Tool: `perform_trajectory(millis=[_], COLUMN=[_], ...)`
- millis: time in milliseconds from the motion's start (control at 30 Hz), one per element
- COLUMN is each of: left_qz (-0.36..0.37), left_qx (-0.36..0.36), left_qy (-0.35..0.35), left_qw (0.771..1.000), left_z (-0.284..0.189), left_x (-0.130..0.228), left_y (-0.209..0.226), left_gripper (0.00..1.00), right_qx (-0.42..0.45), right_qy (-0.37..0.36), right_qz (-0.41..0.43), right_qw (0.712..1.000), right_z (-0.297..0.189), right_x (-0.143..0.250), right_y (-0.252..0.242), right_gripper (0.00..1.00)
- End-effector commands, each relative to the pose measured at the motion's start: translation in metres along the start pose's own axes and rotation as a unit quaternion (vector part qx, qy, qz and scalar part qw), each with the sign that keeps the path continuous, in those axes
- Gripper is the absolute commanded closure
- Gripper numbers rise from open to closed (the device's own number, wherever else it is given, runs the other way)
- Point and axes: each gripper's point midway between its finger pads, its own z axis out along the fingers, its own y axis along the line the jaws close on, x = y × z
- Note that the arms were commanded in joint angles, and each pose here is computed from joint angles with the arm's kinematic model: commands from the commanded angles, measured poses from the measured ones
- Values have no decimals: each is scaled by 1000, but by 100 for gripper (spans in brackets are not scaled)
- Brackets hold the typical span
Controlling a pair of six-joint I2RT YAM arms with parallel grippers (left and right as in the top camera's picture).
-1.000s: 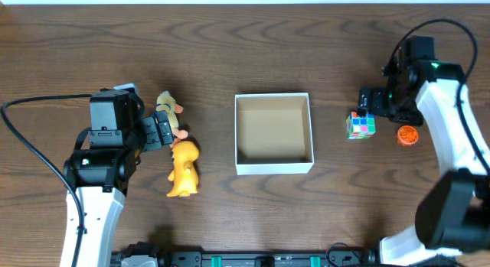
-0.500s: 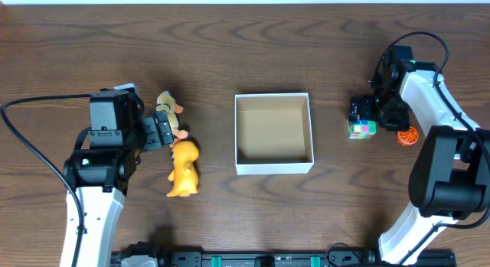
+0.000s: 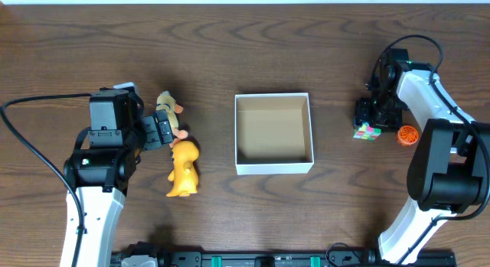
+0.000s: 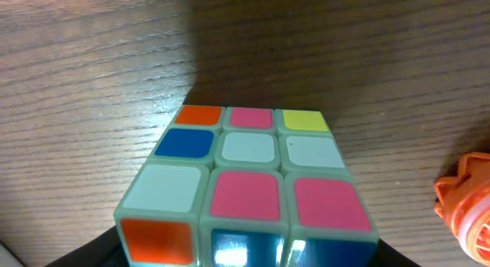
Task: Pack container
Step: 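Carry the Rubik's cube left and lower it into the white box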
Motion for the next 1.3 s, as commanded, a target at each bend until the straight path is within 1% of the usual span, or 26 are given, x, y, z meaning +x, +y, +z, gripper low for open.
perform_trajectory(millis=[0,67,167,333,433,500,600,667,733,800,867,933,1067,1200,1267], left_qz=[-5,-5,-5,-5,-5,-5,-5,-5,-5,-5,-5,-5,-5,-5,-5], left_qx=[7,7,7,7,7,7,7,7,7,7,7,7,7,7,7], left_qy=[-13,-13,-13,-13,-13,-13,-13,-13,-13,-13,-13,-13,-13,-13,-13], left_qw=[1000,1000,1000,1000,1000,1000,1000,1000,1000,1000,1000,1000,1000,1000,1000], left_z=[-5,-5,-5,-5,-5,-5,-5,-5,-5,-5,-5,-5,-5,-5,-5], left_x=[-8,-8,-8,-8,-8,-8,-8,-8,-8,-8,-8,-8,-8,-8,-8], left_y=[-2,-2,-2,-2,-2,-2,-2,-2,-2,-2,-2,-2,-2,-2,-2], left_gripper=[2,2,2,2,2,2,2,2,2,2,2,2,2,2,2], right_qx=[-1,-1,-1,-1,-2,-3,-8,-12,-20,-29,-39,-48,-67,-79,-77], right_qy=[-5,-4,-4,-7,-17,-32,-71,-103,-141,-176,-205,-221,-213,-180,-162], right_qz=[-2,-3,-3,-6,-12,-18,-39,-58,-80,-106,-136,-165,-171,-117,-102], right_qw=[1000,1000,1000,1000,1000,999,997,993,987,978,969,960,960,974,979], right_z=[-3,-3,-3,-4,-15,-30,-70,-101,-133,-162,-185,-197,-191,-168,-155], right_x=[-4,-4,-4,-5,-8,-13,-24,-29,-33,-32,-27,-20,-3,9,12], right_y=[2,2,2,4,9,14,29,42,61,84,109,133,174,197,204], right_gripper=[40,44,46,45,45,46,47,51,54,55,55,56,57,56,57])
